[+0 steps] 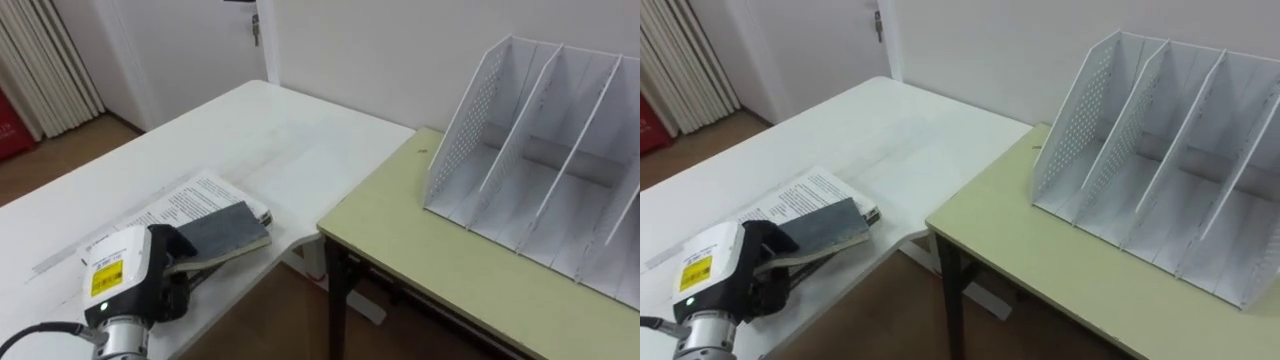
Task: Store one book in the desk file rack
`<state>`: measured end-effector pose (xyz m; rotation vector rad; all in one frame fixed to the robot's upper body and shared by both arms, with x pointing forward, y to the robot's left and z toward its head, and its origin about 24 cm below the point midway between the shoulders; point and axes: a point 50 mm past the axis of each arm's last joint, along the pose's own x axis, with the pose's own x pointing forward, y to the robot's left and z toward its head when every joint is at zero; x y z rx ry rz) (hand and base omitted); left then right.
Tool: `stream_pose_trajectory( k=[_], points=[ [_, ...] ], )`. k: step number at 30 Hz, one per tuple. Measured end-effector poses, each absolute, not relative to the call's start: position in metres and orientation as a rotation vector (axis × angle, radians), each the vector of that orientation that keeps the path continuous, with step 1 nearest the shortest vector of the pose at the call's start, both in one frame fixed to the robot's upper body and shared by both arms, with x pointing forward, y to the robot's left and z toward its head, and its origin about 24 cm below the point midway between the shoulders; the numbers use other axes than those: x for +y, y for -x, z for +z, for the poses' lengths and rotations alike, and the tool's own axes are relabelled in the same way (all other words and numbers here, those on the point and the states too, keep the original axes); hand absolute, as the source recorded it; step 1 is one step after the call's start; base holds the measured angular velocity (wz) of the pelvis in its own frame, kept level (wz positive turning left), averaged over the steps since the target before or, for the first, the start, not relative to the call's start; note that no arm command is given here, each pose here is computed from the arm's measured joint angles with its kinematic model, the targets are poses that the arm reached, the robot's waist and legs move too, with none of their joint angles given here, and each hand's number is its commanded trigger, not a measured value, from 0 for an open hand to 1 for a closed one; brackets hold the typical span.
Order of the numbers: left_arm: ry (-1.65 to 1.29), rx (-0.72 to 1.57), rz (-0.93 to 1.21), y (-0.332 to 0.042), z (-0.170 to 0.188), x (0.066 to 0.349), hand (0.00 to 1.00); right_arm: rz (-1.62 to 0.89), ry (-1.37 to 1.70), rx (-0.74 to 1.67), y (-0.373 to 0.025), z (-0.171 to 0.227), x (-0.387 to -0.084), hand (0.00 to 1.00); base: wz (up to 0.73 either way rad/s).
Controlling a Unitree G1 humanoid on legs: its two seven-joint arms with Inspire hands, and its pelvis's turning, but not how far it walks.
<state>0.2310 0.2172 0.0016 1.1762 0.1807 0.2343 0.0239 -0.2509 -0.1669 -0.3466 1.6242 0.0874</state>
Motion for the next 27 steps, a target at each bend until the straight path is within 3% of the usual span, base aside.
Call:
stream_pose_trajectory(
  k=[6, 18, 24, 27],
  points=[
    [-1.147, 0.180, 0.238, -0.233, 0.002, 0.219, 1.00, 0.067, 0.376, 1.599, -0.029, -0.166, -0.252, 0.00, -0.05],
    [-0.580, 0.060, 0.142, -0.236, 0.039, 0.200, 1.00, 0.100, 0.443, 1.462, -0.053, -0.162, -0.257, 0.00, 0.03],
    [-0.253, 0.003, -0.017, -0.238, 0.050, 0.179, 1.00, 0.135, 0.436, 1.177, -0.106, -0.147, -0.247, 0.00, -0.05],
    [-0.057, 0.017, -0.116, -0.237, 0.049, 0.172, 1.00, 0.196, 0.337, 1.015, -0.132, -0.137, -0.226, 0.00, -0.02]
  ],
)
